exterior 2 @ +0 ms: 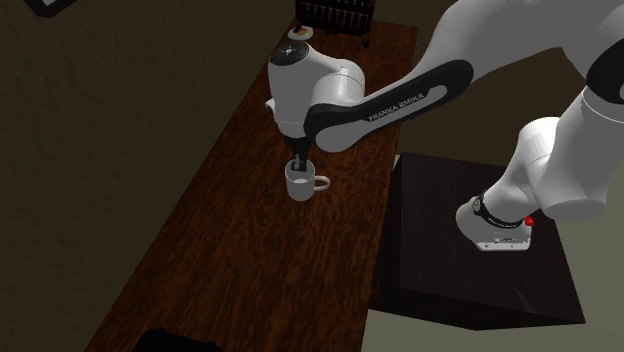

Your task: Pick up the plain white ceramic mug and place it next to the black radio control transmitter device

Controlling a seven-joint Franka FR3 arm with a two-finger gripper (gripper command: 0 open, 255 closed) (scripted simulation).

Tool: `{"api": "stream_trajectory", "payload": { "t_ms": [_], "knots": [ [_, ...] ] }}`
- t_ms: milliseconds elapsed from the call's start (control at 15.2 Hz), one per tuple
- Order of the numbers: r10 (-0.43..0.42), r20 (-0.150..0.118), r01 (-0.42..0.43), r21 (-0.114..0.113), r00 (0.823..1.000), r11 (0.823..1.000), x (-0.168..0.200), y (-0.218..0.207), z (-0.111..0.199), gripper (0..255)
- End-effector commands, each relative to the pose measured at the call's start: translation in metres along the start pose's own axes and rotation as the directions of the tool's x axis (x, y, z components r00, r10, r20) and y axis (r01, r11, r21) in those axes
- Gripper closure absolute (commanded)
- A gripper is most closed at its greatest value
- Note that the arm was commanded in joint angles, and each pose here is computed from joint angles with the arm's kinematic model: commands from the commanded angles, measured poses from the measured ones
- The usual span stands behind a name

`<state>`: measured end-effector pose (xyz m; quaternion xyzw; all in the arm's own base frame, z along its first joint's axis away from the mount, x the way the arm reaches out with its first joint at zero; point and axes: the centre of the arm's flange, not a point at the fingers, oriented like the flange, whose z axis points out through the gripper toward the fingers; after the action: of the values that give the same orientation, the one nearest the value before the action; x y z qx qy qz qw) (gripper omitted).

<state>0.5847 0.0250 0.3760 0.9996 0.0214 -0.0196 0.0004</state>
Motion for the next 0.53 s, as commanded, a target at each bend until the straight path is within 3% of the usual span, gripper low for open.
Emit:
{"api": "stream_trajectory", "payload": {
  "t_ms": [0, 462],
  "knots": [
    [0.0, 0.0, 0.0, 0.0, 1.0, 1.0, 0.0, -0.001, -0.011, 255],
    [0.0, 0.0, 0.0, 0.0, 1.0, 1.0, -0.001, -0.001, -0.048, 255]
  ]
}}
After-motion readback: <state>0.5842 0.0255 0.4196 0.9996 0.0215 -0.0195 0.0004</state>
